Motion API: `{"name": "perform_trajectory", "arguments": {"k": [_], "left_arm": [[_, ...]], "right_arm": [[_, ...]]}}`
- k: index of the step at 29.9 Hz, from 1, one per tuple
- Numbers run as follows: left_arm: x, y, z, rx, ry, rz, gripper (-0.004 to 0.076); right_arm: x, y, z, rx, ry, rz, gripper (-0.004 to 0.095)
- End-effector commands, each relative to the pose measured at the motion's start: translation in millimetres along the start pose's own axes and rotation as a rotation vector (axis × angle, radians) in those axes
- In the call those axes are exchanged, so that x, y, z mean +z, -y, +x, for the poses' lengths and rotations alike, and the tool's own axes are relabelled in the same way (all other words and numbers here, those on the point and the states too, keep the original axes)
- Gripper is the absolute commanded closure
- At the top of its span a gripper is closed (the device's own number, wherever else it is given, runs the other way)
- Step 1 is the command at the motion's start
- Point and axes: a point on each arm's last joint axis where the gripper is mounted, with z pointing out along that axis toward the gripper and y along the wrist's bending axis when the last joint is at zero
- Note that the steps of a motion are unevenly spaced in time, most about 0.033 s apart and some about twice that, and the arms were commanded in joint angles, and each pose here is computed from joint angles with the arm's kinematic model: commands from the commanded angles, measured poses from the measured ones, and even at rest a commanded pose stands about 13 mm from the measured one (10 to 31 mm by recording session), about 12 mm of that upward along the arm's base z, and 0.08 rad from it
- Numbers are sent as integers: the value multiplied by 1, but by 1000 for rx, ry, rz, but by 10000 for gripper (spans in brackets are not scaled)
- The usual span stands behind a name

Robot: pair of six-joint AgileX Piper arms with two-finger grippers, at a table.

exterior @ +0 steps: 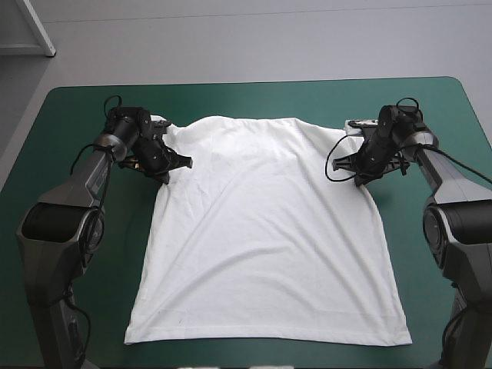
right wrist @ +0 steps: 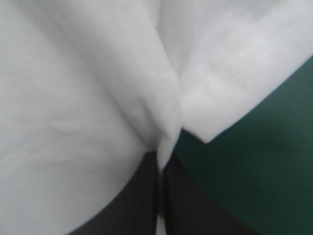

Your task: Fold the cloth

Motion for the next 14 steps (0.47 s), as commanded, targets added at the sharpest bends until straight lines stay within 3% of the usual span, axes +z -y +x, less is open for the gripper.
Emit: {"name": "perform_trajectory", "arguments": {"k": [1,7,14], "left_arm": [[-47,12,-11,12,198,60,732],[-137,19,-6,61,421,73,732],[-265,27,38,113,732,93,732]], "right_arm": [[-59,-9,-7,-20,152,-23,927],[-153,-22,-4,-47,391,-34,927],[-255,-35,36,-80,632,-38,927]]}}
